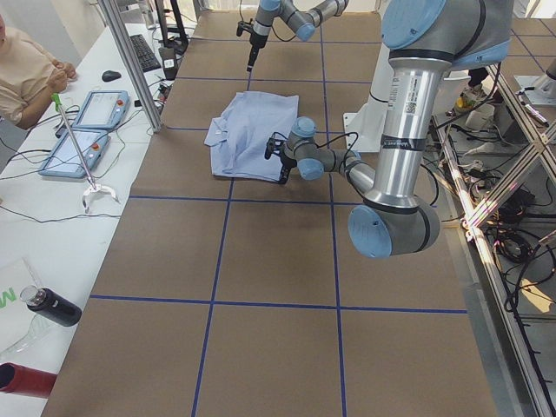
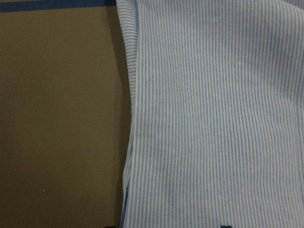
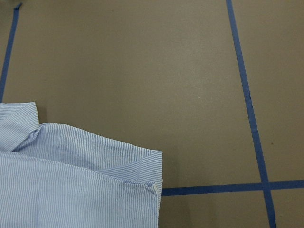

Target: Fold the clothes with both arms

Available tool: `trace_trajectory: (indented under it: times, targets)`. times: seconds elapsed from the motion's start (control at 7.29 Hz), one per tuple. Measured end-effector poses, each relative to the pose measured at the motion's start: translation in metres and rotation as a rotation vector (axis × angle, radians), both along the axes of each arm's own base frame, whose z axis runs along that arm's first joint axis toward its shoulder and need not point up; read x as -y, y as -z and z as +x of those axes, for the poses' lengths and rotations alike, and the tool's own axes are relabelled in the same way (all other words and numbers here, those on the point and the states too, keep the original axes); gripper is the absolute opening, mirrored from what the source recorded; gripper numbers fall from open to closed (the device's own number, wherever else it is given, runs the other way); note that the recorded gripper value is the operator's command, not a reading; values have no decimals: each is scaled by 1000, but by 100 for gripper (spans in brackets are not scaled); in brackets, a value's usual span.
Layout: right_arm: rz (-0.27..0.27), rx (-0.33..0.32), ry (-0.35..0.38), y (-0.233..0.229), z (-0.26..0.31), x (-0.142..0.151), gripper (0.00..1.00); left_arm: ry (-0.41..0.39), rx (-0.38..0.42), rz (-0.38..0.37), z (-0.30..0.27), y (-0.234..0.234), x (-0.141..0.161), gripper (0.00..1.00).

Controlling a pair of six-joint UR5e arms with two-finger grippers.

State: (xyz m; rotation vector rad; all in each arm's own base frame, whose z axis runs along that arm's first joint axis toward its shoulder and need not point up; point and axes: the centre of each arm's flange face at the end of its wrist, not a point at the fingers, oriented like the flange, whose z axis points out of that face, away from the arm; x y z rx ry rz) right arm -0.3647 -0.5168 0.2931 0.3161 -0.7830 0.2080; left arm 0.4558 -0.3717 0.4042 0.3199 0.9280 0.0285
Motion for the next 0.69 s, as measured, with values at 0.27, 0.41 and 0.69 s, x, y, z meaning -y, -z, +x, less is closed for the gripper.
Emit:
trace_trajectory:
  times: [0.27, 0.41, 0.69]
  targets:
    - [-1, 0, -1, 0, 0, 0, 100, -1, 2, -2, 1, -2, 0, 0]
    - [-3, 0, -2, -1, 0, 0, 100, -1, 0, -1, 1, -1, 0, 0]
    - [-6, 1, -3, -1, -1, -1, 100, 0, -9, 5, -3, 5, -1, 0]
